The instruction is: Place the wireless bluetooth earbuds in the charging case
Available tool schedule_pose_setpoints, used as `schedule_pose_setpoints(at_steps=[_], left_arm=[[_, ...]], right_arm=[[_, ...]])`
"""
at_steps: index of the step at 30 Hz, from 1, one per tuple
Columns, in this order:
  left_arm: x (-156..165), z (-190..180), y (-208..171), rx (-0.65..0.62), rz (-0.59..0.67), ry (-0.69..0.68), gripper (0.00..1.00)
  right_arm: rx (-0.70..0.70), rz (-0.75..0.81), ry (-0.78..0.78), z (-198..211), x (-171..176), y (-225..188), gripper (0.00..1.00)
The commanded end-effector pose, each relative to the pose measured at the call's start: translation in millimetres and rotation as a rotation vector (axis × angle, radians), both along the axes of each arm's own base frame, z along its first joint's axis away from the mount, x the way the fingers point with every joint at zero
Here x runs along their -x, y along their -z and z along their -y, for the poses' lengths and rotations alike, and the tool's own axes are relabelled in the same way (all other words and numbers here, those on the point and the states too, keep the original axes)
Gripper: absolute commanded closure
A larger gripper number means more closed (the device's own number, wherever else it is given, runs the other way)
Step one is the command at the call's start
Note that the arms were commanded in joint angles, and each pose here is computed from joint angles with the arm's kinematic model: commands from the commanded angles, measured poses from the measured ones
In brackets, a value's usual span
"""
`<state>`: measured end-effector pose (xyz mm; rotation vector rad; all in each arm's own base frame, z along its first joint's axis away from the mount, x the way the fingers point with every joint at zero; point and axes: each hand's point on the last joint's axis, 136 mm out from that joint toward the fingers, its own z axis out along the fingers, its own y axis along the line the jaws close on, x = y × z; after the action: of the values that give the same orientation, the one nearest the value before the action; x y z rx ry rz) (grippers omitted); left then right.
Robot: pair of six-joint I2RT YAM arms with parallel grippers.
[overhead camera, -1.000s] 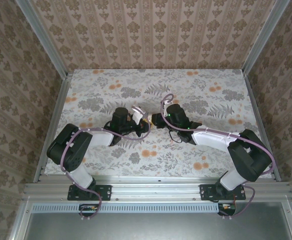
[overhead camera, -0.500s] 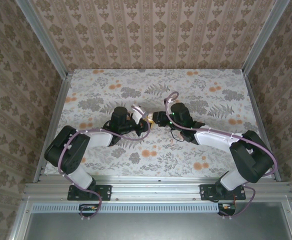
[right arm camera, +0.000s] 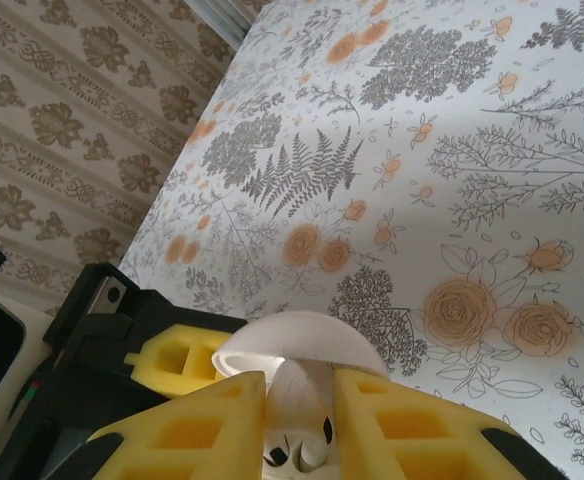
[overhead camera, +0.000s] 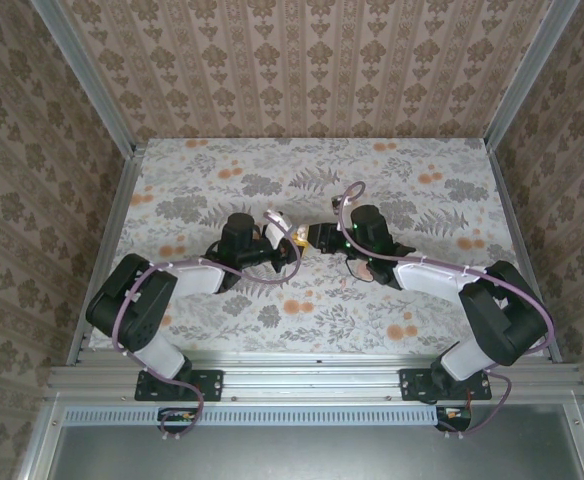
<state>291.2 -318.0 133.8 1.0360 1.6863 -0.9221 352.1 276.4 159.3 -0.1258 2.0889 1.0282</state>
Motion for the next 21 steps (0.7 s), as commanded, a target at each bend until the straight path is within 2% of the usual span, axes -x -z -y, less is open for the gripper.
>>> schedule_pose_setpoints(at_steps=[1, 11, 21], left_arm=[[5.0, 2.9, -18.9, 0.03, 0.071, 0.027, 0.92], [7.1, 4.0, -19.4, 0.027, 0.083, 0.04, 0.92], [8.5, 3.9, -23.8, 0.02, 0.104, 0.045, 0.92]], right_arm=[[-0.031, 0.042, -0.048, -1.7, 6.9, -15.5, 0.75], [-0.045, 0.046, -0.045, 7.8, 5.7, -23.7, 0.71], [-0.083, 0.066, -0.064, 6.0, 7.2, -37.8, 0.63]])
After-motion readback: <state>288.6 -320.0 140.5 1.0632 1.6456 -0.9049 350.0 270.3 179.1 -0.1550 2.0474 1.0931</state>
